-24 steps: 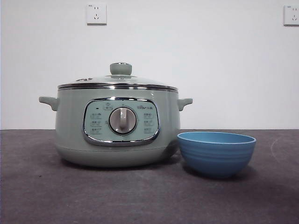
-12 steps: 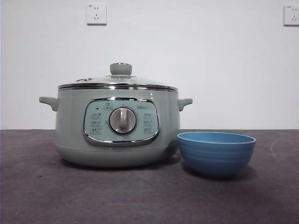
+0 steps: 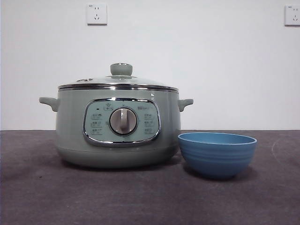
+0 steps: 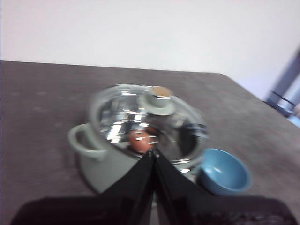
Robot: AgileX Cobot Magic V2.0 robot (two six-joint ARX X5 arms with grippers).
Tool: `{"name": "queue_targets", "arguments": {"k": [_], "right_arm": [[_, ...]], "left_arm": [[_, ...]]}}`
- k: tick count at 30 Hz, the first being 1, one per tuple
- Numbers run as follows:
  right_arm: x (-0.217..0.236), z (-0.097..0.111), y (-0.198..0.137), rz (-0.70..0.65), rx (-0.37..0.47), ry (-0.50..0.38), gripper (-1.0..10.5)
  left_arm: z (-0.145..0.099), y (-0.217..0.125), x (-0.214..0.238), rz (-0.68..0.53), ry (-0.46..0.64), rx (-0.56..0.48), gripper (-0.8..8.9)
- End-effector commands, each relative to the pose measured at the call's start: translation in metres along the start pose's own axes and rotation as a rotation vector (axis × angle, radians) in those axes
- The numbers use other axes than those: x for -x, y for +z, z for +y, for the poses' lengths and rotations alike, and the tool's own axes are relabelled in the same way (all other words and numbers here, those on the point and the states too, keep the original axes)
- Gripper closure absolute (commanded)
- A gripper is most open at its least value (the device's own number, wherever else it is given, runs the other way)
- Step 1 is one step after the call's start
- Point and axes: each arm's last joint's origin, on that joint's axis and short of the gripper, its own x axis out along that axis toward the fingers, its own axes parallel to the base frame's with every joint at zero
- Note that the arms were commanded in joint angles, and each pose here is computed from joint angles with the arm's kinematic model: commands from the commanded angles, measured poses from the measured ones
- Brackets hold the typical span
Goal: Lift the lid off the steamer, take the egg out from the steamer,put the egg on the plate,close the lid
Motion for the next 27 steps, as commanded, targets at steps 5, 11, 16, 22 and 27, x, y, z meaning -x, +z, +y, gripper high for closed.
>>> {"name": "queue_targets", "arguments": {"k": [5, 11, 16, 22, 27], "right_arm": [[-0.002, 0.004, 0.032, 0.142, 0.085, 0.104, 9.6], [-0.007, 0.005, 0.035, 0.223, 0.076, 0.129, 9.6], [-0.008, 0.005, 0.035, 0.223, 0.076, 0.13, 8.5], [-0.008, 0.005, 0.035, 0.225, 0.06, 0.126, 3.7], [-0.008, 0.005, 0.035, 0.225, 0.06, 0.126, 3.7]], "left_arm": [[-0.005, 0.022, -0.002, 0.072, -0.115, -0.014, 8.21], [-0.005, 0.026, -0.003, 0.114, -0.11, -0.003, 8.19], [-0.004, 0.026, -0.004, 0.123, -0.108, 0.02, 6.7], [-0.004, 0.026, -0.006, 0.127, -0.107, 0.036, 2.41], [-0.003, 0.027, -0.006, 0.122, -0.108, 0.032, 2.41]]}}
